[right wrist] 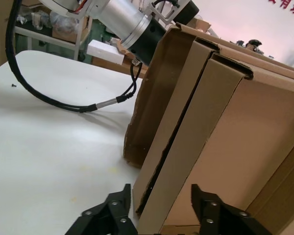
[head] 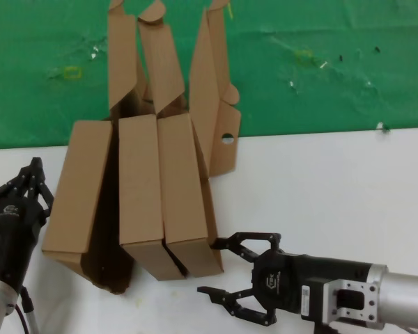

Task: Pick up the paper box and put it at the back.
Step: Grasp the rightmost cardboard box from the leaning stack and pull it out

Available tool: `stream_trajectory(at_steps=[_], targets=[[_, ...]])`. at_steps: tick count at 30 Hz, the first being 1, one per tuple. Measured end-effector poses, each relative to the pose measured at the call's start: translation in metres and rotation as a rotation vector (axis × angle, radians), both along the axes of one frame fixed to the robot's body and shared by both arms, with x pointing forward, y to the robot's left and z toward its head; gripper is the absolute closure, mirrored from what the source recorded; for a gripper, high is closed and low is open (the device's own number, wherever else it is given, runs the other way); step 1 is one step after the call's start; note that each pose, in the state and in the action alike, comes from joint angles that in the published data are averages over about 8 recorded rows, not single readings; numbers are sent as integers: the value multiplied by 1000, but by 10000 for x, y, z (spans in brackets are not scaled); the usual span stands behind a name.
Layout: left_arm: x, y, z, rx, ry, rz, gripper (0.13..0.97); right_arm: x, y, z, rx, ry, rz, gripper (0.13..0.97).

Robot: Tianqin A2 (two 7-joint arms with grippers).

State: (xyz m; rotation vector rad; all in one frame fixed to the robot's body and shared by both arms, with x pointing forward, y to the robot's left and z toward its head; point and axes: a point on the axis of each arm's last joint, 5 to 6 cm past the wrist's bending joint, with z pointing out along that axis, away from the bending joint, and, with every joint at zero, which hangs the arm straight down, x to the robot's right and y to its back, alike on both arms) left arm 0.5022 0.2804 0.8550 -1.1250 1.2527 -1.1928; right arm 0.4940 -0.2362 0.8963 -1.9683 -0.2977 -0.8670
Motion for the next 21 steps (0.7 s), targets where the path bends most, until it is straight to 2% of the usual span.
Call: stream_trajectory(at_steps=[11, 15, 21], targets=[[0, 0, 0, 0, 0, 0, 954, 33, 56, -10, 2, 7, 3, 774], [0, 0, 0, 0, 0, 0, 954, 39, 61, -1, -6, 7, 5, 774], [0, 0, 0, 0, 0, 0, 954, 17, 54, 52, -19, -2, -3, 865]])
